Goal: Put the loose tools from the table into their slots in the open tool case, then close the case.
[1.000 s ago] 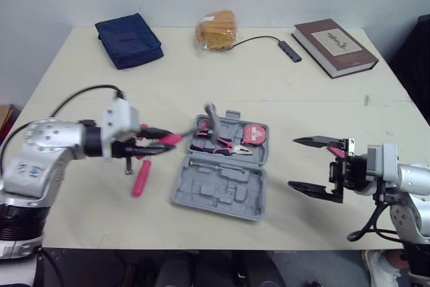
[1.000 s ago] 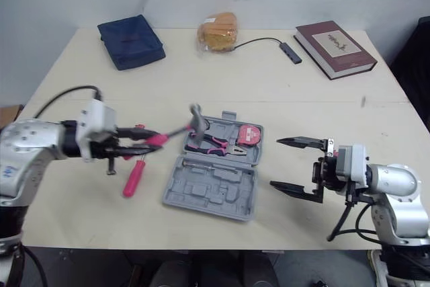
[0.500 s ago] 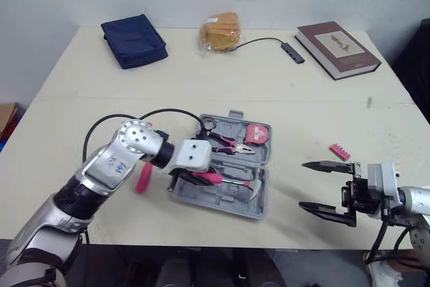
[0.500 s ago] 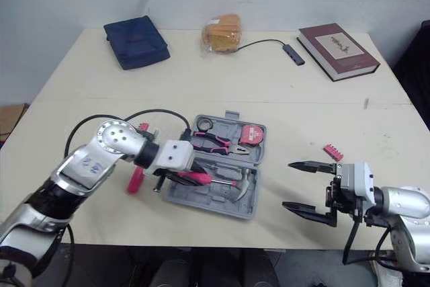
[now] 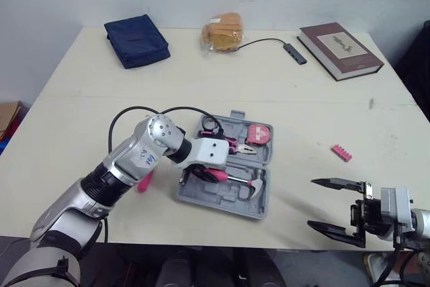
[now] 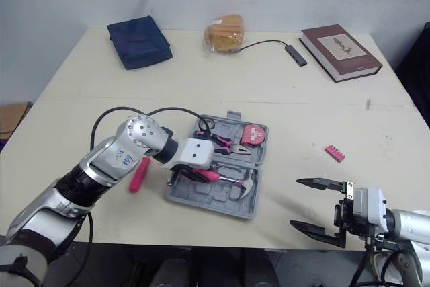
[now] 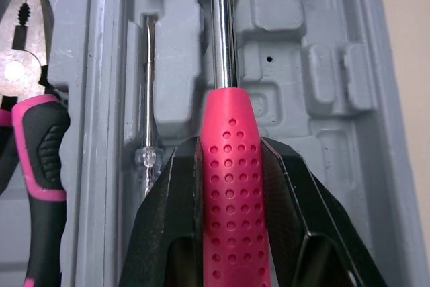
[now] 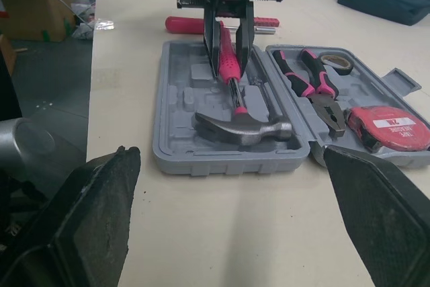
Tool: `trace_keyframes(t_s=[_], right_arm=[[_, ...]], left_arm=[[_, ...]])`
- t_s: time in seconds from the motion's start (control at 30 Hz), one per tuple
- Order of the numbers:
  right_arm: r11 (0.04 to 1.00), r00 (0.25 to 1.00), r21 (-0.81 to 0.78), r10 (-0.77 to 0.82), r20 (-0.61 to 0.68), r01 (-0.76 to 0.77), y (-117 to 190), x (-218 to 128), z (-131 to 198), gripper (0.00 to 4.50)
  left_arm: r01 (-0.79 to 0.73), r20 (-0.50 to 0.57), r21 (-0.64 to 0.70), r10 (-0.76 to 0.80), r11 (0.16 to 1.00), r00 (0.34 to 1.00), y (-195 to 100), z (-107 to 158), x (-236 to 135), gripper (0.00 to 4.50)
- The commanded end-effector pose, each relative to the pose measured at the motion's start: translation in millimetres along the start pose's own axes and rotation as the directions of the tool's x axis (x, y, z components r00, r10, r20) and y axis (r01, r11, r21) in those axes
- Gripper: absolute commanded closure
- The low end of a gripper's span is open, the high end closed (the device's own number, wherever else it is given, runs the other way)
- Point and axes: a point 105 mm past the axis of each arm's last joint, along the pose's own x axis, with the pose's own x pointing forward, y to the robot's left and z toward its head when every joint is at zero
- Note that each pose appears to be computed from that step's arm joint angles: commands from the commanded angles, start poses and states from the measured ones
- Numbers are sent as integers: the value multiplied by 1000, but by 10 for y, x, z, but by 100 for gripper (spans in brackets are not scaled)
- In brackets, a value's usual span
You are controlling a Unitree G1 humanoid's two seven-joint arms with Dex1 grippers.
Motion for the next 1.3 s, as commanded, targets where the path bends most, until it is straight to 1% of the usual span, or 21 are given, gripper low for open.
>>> trace_keyframes(t_s=[0.03, 0.1, 0.23, 0.3, 0.33, 0.37, 0.43, 0.57, 0.67, 0.7, 0.73, 0.77, 0.8, 0.83, 0.9, 0.97, 1.0, 1.03, 1.1, 1.17, 1.3], right_arm=[[999, 1000, -38, -11, 25, 12, -6, -32, 59, 0], [999, 1000, -39, -10, 27, 11, -5, -20, 49, 0], [999, 999, -42, -7, 32, 9, -15, 11, 45, 0], [999, 999, -43, -5, 33, 7, -25, 32, 44, 0], [999, 999, -44, -5, 34, 6, -32, 45, 48, 0], [999, 999, -46, -3, 35, 5, -41, 60, 56, 0], [999, 999, -50, -3, 37, 4, -65, 90, 77, 0], [999, 999, -51, -1, 37, 3, -85, 120, 100, 0], [999, 999, -51, 1, 41, 1, -98, 164, 125, 0], [999, 999, -52, 2, 41, 0, -103, 178, 134, 0], [999, 999, -52, 2, 42, 1, -111, 192, 145, 0], [999, 999, -53, 1, 42, 1, -122, 210, 161, 0], [998, 999, -55, 1, 43, 1, -131, 226, 178, 0], [998, 999, -56, 0, 43, 2, -139, 237, 189, 0], [998, 999, -56, -2, 43, 4, -152, 257, 211, 0], [998, 999, -55, -4, 43, 6, -160, 269, 226, 0], [998, 999, -57, -5, 46, 8, -166, 289, 247, 0], [998, 999, -58, -6, 47, 9, -171, 303, 261, 0], [998, 999, -59, -10, 51, 13, -185, 327, 296, 0], [998, 999, -57, -13, 49, 15, -195, 338, 313, 0], [998, 999, -54, -13, 46, 16, -209, 359, 328, 0]], left_arm=[[-18, -34, 23, 19, 1000, 999, 77, 33, -39, 394], [-38, -67, 20, 39, 999, 997, 121, -31, -27, 394], [-33, -56, 3, 33, 999, 998, 110, -30, -28, 394], [-16, -52, 14, 17, 1000, 998, 73, -23, -41, 293], [-20, -32, 24, 21, 1000, 999, 70, 11, -45, 268], [-19, -11, 44, 20, 999, 1000, 61, 60, -58, 222], [-20, 76, 65, 15, 998, 997, 34, 220, -123, 143], [-36, 227, 79, 17, 996, 974, -3, 410, -271, 143], [-136, 351, 143, 78, 980, 933, 52, 421, -390, 143], [-162, 406, 123, 99, 979, 908, 66, 406, -431, 143], [-186, 459, 114, 114, 976, 881, 71, 395, -470, 167], [-193, 486, 80, 131, 978, 864, 70, 334, -486, 201], [-205, 506, 63, 146, 977, 850, 68, 283, -488, 220], [-214, 515, 59, 154, 975, 843, 66, 249, -485, 262], [-225, 528, 73, 154, 972, 835, 36, 195, -432, 362], [-236, 531, 84, 157, 968, 833, 20, 158, -383, 436], [-240, 519, 25, 192, 970, 833, 35, 70, -300, 446], [-241, 509, -18, 216, 970, 833, 44, 7, -242, 446], [-225, 501, -63, 226, 972, 835, 5, -59, -131, 446], [-217, 502, -77, 226, 973, 835, -19, -55, -86, 446], [-183, 468, -108, 213, 977, 858, -50, -117, -3, 446]])
